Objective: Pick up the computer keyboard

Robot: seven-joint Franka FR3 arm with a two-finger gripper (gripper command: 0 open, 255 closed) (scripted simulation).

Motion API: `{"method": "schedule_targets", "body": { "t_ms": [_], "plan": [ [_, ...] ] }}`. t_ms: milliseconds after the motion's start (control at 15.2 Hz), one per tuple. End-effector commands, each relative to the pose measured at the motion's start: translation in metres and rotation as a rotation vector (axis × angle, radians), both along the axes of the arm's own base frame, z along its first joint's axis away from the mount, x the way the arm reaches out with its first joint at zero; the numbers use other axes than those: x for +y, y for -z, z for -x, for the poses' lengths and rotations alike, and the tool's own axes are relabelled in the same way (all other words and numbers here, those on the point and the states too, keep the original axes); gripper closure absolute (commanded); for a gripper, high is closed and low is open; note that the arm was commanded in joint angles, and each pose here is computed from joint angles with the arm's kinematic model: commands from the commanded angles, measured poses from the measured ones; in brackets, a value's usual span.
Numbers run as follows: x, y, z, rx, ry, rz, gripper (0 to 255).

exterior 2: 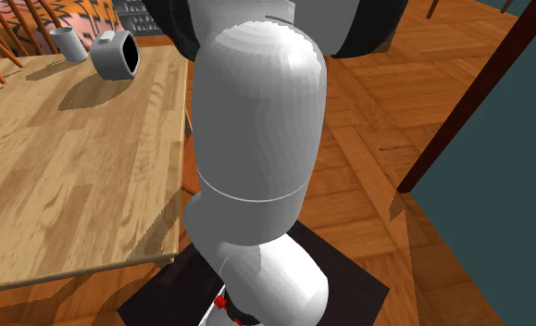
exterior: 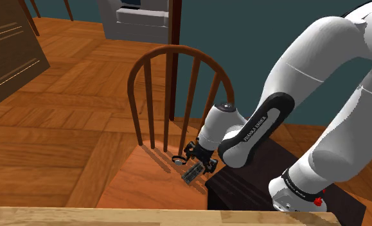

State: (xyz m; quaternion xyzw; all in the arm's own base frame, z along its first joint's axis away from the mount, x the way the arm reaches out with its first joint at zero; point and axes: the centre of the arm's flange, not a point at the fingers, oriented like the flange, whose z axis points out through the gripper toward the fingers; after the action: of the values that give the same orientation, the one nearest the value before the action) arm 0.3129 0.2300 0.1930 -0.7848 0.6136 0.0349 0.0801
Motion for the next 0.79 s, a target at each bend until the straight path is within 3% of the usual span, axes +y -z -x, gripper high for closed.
{"method": "schedule_targets", "body": {
  "t_ms": [0, 594, 660, 726],
  "plan": [
    [0.008, 0.020, -0.002, -0.001, 0.032, -0.005, 0],
    [0.008, 0.055, -0.002, -0.001, 0.032, -0.005, 0],
    [0.008, 0.055, -0.002, -0.001, 0.032, -0.005, 255],
    [0.008, 0.055, -0.002, -0.001, 0.032, -0.005, 255]
  ]
}}
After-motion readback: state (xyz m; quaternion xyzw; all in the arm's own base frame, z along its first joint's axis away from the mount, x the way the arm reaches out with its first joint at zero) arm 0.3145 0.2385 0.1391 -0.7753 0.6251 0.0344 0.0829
